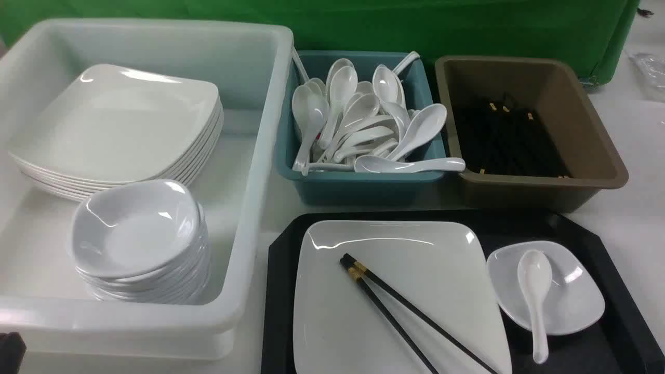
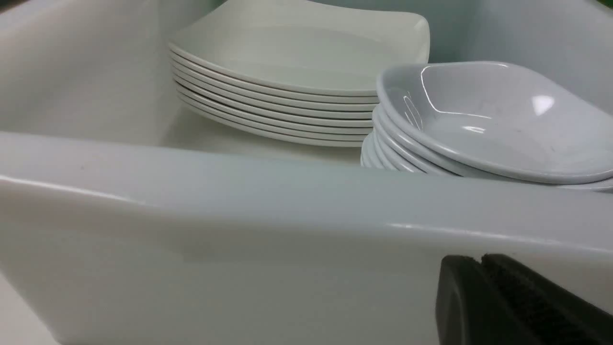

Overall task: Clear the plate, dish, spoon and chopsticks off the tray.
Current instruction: Use the right arm to grab a soup spoon from the plate

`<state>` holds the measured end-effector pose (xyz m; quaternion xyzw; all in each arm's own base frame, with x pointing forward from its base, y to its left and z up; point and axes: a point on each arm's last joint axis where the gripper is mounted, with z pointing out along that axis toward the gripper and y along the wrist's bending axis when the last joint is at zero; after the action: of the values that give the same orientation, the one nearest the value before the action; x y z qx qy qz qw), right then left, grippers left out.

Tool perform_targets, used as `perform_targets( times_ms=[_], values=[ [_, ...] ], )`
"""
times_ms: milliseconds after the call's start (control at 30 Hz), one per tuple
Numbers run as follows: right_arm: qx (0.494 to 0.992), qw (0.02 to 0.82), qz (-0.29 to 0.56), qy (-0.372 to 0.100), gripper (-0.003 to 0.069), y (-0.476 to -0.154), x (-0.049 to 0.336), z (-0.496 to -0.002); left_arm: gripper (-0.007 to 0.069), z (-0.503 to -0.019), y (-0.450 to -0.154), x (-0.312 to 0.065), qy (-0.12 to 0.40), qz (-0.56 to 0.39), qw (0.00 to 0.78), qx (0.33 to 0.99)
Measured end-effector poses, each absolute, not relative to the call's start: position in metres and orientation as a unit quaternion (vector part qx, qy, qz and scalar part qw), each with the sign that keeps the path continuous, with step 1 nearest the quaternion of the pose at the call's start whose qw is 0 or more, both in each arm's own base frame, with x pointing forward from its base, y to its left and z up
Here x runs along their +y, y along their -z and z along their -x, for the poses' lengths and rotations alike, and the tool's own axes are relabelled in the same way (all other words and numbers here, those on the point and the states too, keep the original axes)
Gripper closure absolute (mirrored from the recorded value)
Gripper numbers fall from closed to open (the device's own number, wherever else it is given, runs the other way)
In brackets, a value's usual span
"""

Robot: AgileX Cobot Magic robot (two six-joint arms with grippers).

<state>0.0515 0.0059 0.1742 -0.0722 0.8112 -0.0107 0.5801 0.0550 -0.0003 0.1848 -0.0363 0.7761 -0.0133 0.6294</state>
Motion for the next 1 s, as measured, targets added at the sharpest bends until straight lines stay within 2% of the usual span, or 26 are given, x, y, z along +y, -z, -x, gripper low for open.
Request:
perform_targets(
  times_ms=[633, 667, 767, 800, 833, 1000],
  values=[
    [0.811, 0.58, 0.072, 0.011, 0.0417, -0.174, 0.006, -0.052, 0.0608, -0.055, -0.186, 0.0, 0.017, 0.041, 0.636, 0.77],
    [0.811, 0.58, 0.072, 0.011, 0.0417, -0.174, 0.006, -0.052, 0.0608, -0.056, -0.188, 0.0, 0.026, 0.05, 0.643, 0.764],
    [0.811, 0.58, 0.072, 0.011, 0.0417, -0.174, 0.006, -0.052, 0.0608, -0.057, -0.2, 0.0, 0.137, 0.159, 0.679, 0.703],
    [0.811, 0.58, 0.072, 0.011, 0.0417, -0.174, 0.006, -0.052, 0.0608, -0.057, -0.2, 0.0, 0.137, 0.159, 0.679, 0.703],
    [0.811, 0.58, 0.072, 0.011, 0.0417, -0.174, 0.006, -0.052, 0.0608, -0.057, -0.206, 0.001, 0.19, 0.214, 0.689, 0.666],
    [0.811, 0.58, 0.072, 0.011, 0.0417, -0.174, 0.006, -0.052, 0.0608, -0.056, -0.213, 0.006, 0.242, 0.277, 0.703, 0.609]
  ],
)
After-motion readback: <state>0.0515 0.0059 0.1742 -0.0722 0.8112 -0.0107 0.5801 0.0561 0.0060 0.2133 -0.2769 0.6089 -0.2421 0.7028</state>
